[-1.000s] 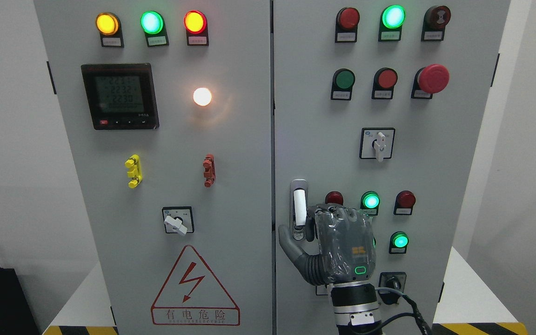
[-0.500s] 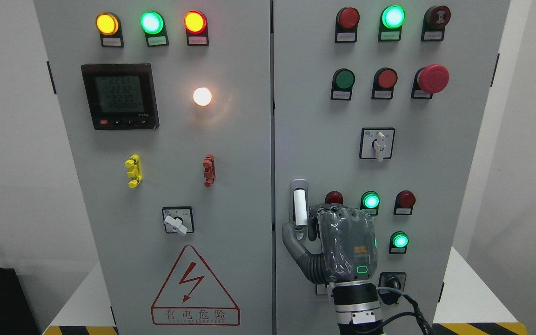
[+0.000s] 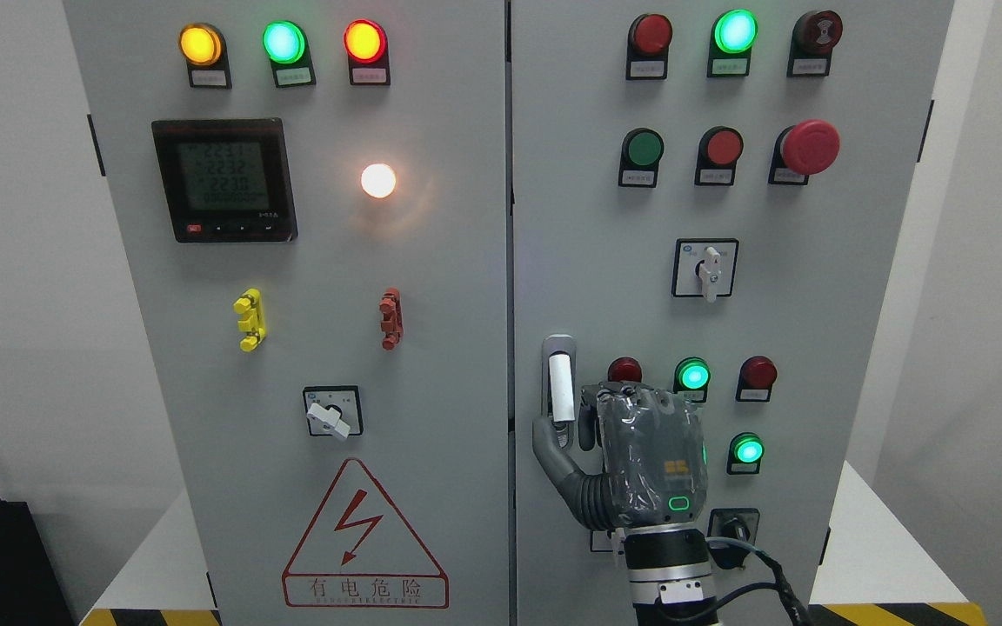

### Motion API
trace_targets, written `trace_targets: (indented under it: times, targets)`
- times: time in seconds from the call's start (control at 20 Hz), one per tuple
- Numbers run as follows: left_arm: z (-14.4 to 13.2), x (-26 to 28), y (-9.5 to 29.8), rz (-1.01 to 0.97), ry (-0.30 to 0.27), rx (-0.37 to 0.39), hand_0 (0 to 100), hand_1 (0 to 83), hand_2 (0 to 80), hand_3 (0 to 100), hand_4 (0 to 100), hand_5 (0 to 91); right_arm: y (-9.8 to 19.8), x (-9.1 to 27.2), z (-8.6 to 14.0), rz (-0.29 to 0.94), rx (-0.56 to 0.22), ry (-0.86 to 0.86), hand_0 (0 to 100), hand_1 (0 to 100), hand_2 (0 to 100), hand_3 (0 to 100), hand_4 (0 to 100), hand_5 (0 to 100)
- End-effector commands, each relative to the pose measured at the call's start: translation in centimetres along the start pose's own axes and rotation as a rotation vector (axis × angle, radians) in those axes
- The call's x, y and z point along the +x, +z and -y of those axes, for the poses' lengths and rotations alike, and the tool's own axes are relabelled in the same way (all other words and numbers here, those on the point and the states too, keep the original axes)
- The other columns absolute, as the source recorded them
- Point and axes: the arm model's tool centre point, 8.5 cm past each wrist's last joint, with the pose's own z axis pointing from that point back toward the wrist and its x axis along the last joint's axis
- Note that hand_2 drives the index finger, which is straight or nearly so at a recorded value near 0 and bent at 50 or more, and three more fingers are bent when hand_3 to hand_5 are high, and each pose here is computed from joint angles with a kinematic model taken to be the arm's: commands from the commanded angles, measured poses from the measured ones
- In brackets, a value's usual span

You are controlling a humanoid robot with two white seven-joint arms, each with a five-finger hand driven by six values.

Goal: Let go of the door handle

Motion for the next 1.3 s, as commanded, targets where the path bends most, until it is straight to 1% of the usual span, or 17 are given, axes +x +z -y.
trace_targets:
  times: [0.0,0.4,0.65,1.15,1.25]
  targets:
    - [0.0,-0.7,0.1,-0.02,-0.013,0.0,12,38.9,0.0,0,0,0.0,0.0,-0.5,-0.4,-0.022,0.013,-0.005,38,60,90,100,97,100]
    - [0.0,-0.7,0.1,-0.02,-0.013,0.0,12,38.9,0.0,0,0,0.0,-0.1,-1.1,-0.2,-0.04,0.006,-0.006,40,60,90,100,97,100]
    - [0.0,-0.7,0.1,-0.02,-0.013,0.0,12,38.9,0.0,0,0,0.0,-0.1,-1.1,0.0,-0.046,0.003,-0.027,41,58,91,100,98,100]
    - [0.0,-0.7,0.1,-0.02,-0.013,0.0,12,38.9,0.0,0,0,0.0,-0.1,-1.6,0.1,-0.062,-0.001,-0.04,43,55,91,100,97,100]
    - [-0.1,-0.7,0.1,-0.02,-0.013,0.001,12,38.9,0.0,0,0,0.0,-0.1,-1.7,0.3,-0.062,-0.02,-0.038,43,55,91,100,97,100]
